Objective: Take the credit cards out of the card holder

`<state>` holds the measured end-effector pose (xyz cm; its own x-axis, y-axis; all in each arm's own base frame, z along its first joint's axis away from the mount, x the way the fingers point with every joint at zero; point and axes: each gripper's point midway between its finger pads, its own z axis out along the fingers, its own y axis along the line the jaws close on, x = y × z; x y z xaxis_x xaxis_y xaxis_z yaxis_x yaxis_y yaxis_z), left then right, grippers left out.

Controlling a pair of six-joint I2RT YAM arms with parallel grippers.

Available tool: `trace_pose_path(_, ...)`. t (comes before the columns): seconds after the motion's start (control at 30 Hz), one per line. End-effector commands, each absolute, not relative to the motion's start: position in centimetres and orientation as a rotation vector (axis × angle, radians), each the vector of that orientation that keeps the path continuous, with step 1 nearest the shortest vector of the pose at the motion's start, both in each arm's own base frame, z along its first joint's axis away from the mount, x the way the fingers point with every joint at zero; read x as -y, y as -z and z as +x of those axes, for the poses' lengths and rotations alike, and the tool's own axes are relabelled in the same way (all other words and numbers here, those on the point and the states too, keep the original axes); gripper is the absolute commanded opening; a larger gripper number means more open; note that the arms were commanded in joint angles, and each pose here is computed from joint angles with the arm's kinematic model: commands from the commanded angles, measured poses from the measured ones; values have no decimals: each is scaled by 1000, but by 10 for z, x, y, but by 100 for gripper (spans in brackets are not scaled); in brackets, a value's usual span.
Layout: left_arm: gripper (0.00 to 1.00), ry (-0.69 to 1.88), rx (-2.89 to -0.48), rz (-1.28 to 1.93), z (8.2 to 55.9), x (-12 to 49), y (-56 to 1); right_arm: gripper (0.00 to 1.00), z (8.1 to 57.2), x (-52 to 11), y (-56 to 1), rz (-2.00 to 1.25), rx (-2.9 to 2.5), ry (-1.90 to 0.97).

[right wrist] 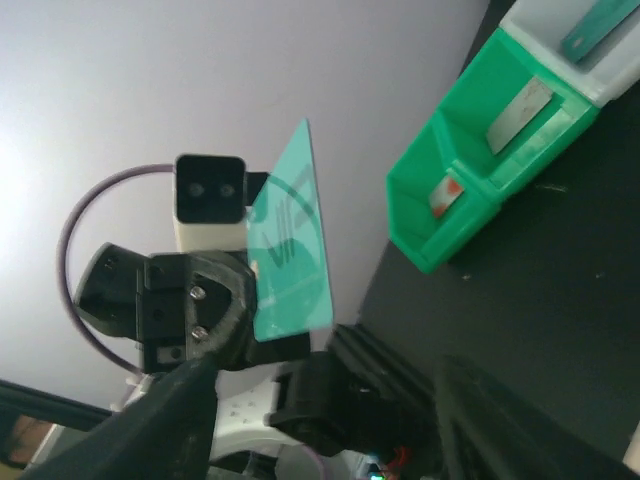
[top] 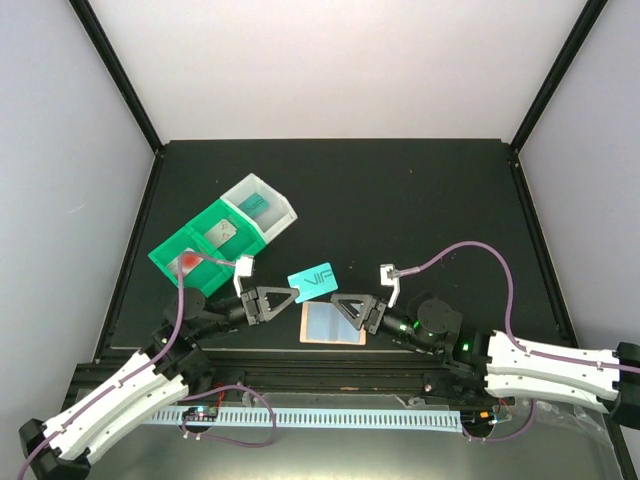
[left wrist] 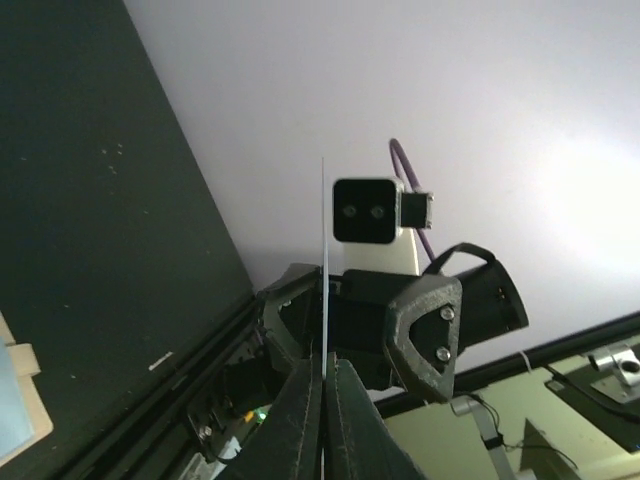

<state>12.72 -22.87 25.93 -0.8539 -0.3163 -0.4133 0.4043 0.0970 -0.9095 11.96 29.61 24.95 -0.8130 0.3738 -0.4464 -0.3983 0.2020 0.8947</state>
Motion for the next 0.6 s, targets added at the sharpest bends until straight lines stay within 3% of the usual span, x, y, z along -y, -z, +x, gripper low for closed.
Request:
trace_pose_path(0.0, 2, 1685, -1843, 20, 141, 217, -267, 69, 123, -285, -234, -48, -1951, -1535)
trace_pose_path(0.07, 2, 1632, -1858, 2, 146, 214, -266, 83, 122, -281, -227, -77, -1972, -1491)
trace_pose_path(0.17, 2, 1533, -1903, -16, 155, 211, -263, 87, 119, -275, -218, -122, -2001, -1436)
trace_pose_path(0.23, 2, 1465, -1936, -24, 162, 209, -261, 99, 117, -272, -213, -150, -2010, -1419)
trace_pose_path(0.57, 2, 1170, -1986, -203, 200, 181, -260, 100, 117, -249, -198, -200, -2079, -1253)
